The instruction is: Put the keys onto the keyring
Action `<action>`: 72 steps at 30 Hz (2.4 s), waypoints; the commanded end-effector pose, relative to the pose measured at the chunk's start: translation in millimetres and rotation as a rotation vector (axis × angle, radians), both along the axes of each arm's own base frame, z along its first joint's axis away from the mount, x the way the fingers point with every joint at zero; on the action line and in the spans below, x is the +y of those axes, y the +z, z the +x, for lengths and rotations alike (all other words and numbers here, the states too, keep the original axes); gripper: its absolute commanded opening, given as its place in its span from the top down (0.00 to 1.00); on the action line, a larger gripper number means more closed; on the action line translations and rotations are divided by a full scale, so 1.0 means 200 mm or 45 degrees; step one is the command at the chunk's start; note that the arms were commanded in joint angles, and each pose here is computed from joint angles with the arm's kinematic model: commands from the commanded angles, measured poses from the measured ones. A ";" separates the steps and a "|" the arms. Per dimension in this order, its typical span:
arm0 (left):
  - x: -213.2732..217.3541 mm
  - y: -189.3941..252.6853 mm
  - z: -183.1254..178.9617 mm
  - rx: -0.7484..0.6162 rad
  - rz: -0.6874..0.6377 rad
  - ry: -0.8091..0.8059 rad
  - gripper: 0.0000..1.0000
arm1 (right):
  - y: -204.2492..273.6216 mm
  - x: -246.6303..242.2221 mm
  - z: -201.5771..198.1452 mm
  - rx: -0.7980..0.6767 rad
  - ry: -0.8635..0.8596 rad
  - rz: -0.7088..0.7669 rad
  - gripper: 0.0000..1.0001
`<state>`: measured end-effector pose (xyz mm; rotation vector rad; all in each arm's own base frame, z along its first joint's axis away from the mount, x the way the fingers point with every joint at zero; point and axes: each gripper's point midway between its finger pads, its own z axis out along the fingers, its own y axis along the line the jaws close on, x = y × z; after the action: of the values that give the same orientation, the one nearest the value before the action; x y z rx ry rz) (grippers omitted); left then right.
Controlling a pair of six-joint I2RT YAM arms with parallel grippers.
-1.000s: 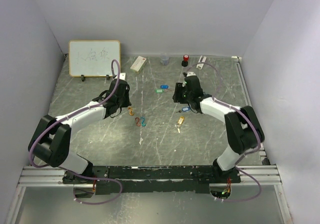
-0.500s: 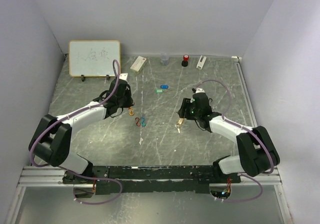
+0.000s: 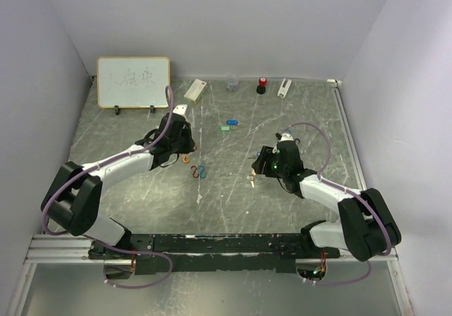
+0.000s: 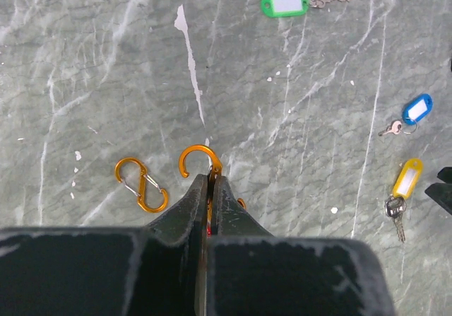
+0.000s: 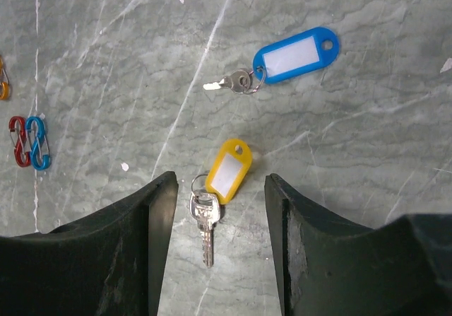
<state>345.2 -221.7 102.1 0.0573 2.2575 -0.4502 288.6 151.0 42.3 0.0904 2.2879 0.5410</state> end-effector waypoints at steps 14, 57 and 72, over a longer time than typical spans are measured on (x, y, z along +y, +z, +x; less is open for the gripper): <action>-0.02 0.02 -0.06 -0.031 -0.044 -0.006 0.93 | -0.04 0.00 0.03 -0.020 -0.004 0.101 0.47; -0.01 -0.03 -0.05 -0.009 -0.017 0.012 0.93 | -0.08 0.02 0.05 -0.082 0.042 0.210 0.99; -0.14 0.20 -0.02 -0.079 -0.046 -0.027 0.93 | 0.44 0.05 0.12 -0.491 0.120 0.269 1.00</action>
<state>329.4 -235.4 106.3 0.0870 2.2572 -0.4627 304.5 160.4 100.7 0.0243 1.9487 0.7850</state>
